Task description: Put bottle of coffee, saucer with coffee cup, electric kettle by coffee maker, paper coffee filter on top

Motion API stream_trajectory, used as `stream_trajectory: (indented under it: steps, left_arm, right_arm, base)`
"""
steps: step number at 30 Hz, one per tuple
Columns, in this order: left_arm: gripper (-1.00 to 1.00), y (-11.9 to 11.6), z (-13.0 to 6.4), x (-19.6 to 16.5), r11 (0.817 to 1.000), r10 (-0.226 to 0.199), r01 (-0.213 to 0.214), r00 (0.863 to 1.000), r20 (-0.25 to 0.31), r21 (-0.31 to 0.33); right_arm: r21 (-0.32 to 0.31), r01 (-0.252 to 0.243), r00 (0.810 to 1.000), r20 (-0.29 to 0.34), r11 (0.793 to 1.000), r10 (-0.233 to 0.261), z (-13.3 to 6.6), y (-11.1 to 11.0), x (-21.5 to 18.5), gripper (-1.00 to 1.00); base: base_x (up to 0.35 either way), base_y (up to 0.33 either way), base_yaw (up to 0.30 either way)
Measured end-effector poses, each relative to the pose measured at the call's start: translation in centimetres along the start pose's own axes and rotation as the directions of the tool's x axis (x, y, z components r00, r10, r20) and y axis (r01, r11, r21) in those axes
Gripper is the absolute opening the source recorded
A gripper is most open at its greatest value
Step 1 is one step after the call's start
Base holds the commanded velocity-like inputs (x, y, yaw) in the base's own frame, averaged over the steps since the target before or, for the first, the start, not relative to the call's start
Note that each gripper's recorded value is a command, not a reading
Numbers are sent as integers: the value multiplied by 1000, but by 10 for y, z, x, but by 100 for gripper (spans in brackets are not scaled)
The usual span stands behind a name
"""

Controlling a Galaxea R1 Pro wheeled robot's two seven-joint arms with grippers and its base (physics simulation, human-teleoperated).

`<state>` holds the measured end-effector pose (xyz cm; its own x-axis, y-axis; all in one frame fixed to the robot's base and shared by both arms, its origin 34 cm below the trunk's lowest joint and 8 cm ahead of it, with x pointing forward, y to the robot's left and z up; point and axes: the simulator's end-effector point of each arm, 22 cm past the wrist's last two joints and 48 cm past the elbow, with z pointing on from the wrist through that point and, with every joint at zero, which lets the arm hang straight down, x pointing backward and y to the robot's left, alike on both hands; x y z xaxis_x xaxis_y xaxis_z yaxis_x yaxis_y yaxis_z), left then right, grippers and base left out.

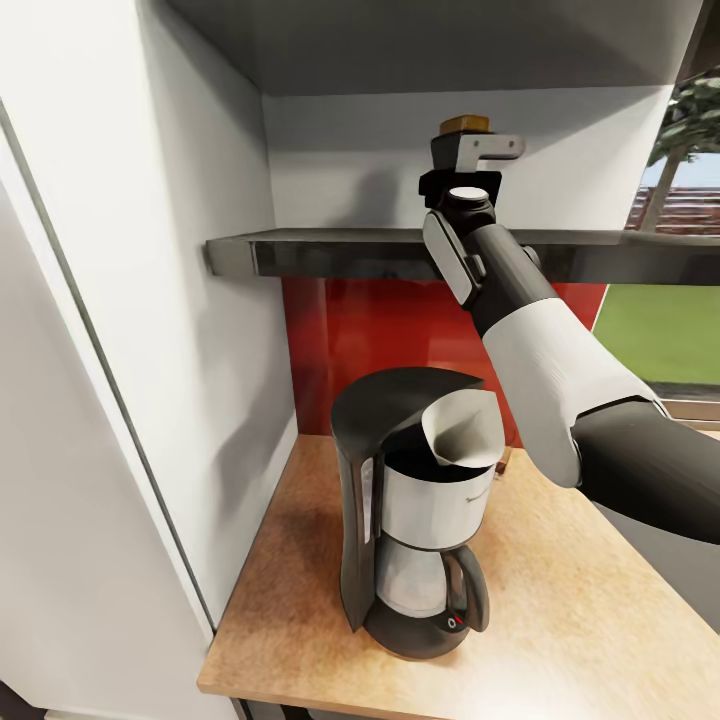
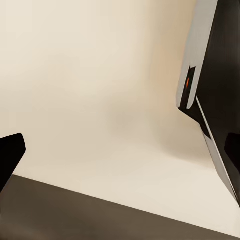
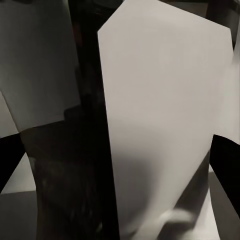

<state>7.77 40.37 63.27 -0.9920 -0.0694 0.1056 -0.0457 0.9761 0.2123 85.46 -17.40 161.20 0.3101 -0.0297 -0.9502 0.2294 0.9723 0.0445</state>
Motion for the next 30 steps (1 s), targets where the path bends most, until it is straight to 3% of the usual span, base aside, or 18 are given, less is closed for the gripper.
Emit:
stream_trajectory:
  steps: [18, 30]
  left_arm:
    - [100, 6, 0, 0, 999, -2, 2, 1000, 0, -40]
    - [100, 7, 0, 0, 999, -4, 4, 1000, 0, -41]
  right_arm:
    - [-4, -23, 999, 28, 1000, 23, -3, 0, -15, -100]
    - [-20, -61, 993, 98, 998, 62, -14, 0, -51, -100]
  base:
    - [-258, -66, 0]
    - [-312, -5, 0]
